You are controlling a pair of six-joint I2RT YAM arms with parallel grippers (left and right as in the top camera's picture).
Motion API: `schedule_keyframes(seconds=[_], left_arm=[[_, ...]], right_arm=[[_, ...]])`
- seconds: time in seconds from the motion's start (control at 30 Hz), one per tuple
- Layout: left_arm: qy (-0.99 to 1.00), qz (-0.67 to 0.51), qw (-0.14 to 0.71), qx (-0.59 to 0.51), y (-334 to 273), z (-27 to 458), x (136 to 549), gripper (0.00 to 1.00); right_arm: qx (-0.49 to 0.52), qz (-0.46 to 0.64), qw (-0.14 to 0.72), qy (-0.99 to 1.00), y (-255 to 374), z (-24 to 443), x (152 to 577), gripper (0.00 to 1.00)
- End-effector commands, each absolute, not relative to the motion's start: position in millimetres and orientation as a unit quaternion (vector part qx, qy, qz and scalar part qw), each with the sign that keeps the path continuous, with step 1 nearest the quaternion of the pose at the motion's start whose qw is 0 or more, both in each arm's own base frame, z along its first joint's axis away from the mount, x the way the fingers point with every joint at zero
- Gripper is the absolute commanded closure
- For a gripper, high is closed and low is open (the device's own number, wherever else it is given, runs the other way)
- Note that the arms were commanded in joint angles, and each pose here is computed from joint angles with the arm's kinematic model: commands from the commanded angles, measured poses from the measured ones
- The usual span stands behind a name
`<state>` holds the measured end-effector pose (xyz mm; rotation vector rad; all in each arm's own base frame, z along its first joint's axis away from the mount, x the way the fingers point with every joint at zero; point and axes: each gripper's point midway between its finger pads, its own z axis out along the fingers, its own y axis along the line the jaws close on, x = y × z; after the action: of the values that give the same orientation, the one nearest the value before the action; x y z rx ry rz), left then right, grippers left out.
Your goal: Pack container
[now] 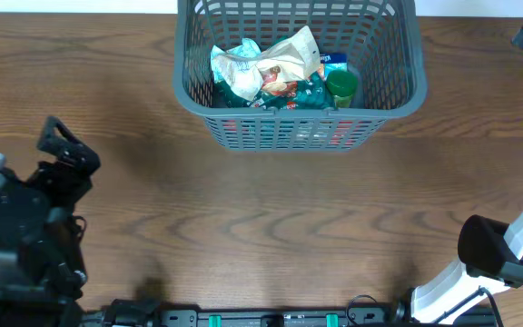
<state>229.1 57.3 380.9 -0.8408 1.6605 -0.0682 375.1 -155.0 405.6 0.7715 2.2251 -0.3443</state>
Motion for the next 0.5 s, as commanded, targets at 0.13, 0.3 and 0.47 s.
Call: schedule_keyframes(seconds=[0.13,0.3,0.47], left_arm=[[0.723,-0.079,0.571,-0.381,45,336,241,0.02],[0.729,-0.092,0.566,-0.374,38,312,246,0.02],[0.731,-0.102,0.561,-0.375,36,290,243,0.01]], right_arm=[[0.309,-0.135,0.369,0.866,-158,404,374,0.01],[0.309,-0.135,0.369,0.866,-158,404,374,0.01],[0.309,-0.135,0.369,0.866,-158,404,374,0.01]])
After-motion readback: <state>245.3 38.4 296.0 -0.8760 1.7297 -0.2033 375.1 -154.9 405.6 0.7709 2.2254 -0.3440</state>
